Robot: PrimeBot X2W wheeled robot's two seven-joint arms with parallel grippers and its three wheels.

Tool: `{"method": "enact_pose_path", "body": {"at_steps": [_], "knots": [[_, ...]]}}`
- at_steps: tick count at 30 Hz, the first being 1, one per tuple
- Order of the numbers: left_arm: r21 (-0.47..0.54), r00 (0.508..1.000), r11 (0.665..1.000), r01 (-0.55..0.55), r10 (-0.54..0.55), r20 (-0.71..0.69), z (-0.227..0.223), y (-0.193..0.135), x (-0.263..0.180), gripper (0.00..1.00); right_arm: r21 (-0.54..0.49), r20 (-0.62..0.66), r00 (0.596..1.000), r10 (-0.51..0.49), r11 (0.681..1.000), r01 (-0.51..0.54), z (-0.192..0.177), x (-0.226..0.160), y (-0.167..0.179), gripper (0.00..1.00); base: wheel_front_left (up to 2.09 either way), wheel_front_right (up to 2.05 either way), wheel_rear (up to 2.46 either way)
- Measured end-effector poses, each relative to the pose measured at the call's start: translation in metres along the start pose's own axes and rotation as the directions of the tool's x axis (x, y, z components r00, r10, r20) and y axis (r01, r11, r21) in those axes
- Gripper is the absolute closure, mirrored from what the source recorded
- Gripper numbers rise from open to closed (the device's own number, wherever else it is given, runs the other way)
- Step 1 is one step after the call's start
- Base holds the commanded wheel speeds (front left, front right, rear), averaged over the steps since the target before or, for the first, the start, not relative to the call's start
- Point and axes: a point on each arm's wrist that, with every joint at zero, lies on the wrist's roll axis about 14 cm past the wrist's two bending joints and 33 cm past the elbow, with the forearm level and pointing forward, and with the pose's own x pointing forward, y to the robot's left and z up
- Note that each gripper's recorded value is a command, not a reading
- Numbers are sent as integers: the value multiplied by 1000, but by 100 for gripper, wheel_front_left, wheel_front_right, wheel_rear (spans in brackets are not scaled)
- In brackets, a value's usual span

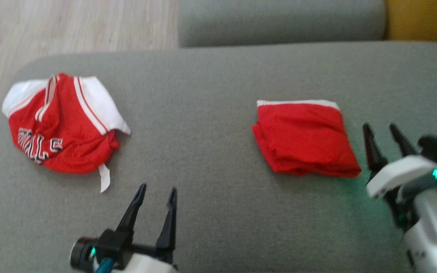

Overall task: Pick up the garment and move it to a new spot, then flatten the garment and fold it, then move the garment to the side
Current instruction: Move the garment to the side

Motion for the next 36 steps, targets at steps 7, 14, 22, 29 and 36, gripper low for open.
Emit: {"method": "enact_pose_path", "body": {"at_steps": [7, 14, 22, 29, 36], "knots": [[-7, 1000, 1000, 29, -29, -12, -5, -8, 27, 0, 70, -245, 969, -19, 997, 37, -29, 41, -21, 0, 0, 0, 0], [-3, 1000, 1000, 12, -12, -29, -11, -1, 37, 0, 144, -465, 884, 41, 989, 30, -81, 44, -9, 0, 0, 0, 0], [-17, 999, 998, 53, -53, -3, -3, -10, 43, 0, 159, -521, 850, 78, 987, 7, -89, 37, -5, 100, 0, 0, 0], [-38, 995, 994, 102, -102, 0, -5, -23, 58, 0, -14, -467, 883, -51, 999, 51, -66, 44, -66, 100, 0, 0, 0], [-28, 969, 969, 243, -242, 47, -4, -53, 98, 0, -218, -374, 894, -246, 961, 173, -15, 54, -153, 100, 0, 0, 0]]}}
